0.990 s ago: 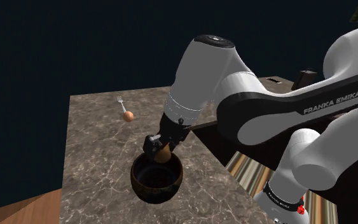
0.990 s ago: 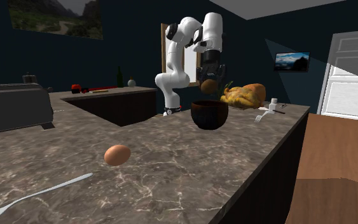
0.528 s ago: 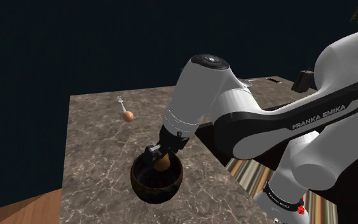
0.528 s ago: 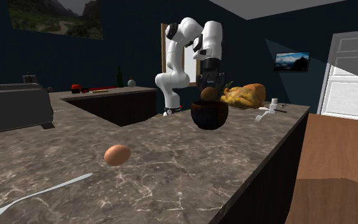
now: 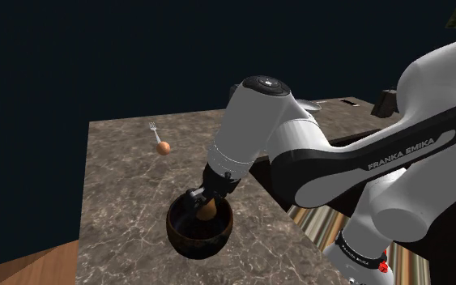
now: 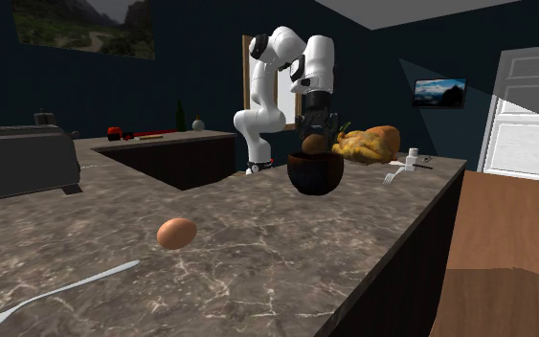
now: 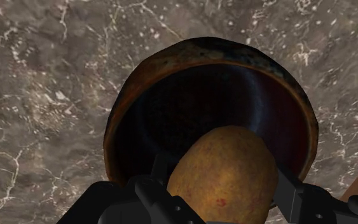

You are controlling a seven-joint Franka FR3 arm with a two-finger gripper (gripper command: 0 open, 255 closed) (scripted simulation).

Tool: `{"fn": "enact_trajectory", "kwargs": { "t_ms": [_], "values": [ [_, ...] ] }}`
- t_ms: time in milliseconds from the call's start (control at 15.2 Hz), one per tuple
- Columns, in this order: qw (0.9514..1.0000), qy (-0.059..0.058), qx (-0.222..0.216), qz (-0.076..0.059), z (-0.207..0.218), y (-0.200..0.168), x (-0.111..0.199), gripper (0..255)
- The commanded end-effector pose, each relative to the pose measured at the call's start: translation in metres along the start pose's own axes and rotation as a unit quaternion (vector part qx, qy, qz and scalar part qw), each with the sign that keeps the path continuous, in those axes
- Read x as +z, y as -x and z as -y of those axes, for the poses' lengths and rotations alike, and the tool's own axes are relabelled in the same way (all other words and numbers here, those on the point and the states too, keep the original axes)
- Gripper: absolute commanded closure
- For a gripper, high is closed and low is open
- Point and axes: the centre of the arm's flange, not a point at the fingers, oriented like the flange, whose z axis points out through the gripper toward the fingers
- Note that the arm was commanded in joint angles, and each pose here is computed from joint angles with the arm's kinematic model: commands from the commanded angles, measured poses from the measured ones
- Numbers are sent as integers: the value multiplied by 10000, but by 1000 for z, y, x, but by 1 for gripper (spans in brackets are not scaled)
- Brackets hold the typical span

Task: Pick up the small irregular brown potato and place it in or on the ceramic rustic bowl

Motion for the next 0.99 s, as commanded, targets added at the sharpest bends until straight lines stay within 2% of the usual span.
{"fn": "enact_trajectory", "kwargs": {
  "t_ms": [0, 66, 396, 660, 924],
  "values": [
    [10000, 0, 0, 0, 0, 0, 0, 255],
    [10000, 0, 0, 0, 0, 0, 0, 0],
    [10000, 0, 0, 0, 0, 0, 0, 0],
    [10000, 0, 0, 0, 0, 0, -50, 0],
    [10000, 0, 0, 0, 0, 0, -50, 0]
  ]
}}
